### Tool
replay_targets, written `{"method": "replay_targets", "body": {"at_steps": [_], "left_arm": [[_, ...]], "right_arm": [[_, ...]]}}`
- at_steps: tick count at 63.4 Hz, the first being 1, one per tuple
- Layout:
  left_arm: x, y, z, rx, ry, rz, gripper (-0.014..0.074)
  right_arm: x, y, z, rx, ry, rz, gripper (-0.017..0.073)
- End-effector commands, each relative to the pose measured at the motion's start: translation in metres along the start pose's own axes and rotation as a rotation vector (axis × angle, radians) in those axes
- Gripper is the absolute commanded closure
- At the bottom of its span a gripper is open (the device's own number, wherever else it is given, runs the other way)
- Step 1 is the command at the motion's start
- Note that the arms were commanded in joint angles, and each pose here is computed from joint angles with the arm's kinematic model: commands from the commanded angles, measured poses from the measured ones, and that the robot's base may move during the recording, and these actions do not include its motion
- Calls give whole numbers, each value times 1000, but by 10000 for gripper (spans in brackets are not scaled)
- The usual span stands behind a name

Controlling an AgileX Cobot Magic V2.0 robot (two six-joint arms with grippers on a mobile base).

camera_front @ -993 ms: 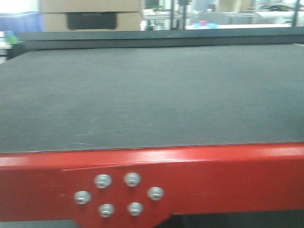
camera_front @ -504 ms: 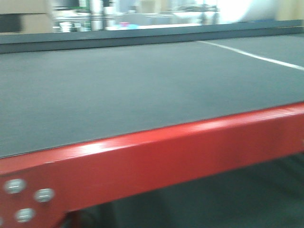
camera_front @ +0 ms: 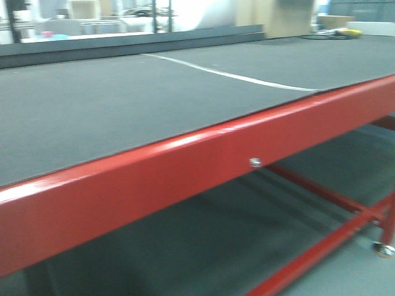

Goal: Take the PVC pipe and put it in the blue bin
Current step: 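Drive the base away from the table toward the blue bin shelf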

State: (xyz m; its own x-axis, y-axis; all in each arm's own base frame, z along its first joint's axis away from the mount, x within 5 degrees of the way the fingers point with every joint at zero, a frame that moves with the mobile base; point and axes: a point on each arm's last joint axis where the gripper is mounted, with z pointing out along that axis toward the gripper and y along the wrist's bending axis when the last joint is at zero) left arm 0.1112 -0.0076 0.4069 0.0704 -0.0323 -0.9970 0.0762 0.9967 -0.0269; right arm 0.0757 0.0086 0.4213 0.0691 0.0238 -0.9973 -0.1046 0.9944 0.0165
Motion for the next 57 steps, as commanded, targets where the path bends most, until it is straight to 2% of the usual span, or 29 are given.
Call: {"method": "replay_targets", "body": {"at_steps": [1,10,16,57], "left_arm": [[-3,-10,-2,91,-26,-9,704],[-3,-21,-3,194,-24,-18,704],[-3,-24,-4,221,-23,-21,704],[-3,-24,-4,221,-23,-21,704]], "right_arm": [[-3,0,-2,2,-33,-8,720],[-3,0,-2,2,-33,-8,720],[-3,0,-2,2,-33,-8,720],[-3,0,-2,2,-33,-8,720]]}}
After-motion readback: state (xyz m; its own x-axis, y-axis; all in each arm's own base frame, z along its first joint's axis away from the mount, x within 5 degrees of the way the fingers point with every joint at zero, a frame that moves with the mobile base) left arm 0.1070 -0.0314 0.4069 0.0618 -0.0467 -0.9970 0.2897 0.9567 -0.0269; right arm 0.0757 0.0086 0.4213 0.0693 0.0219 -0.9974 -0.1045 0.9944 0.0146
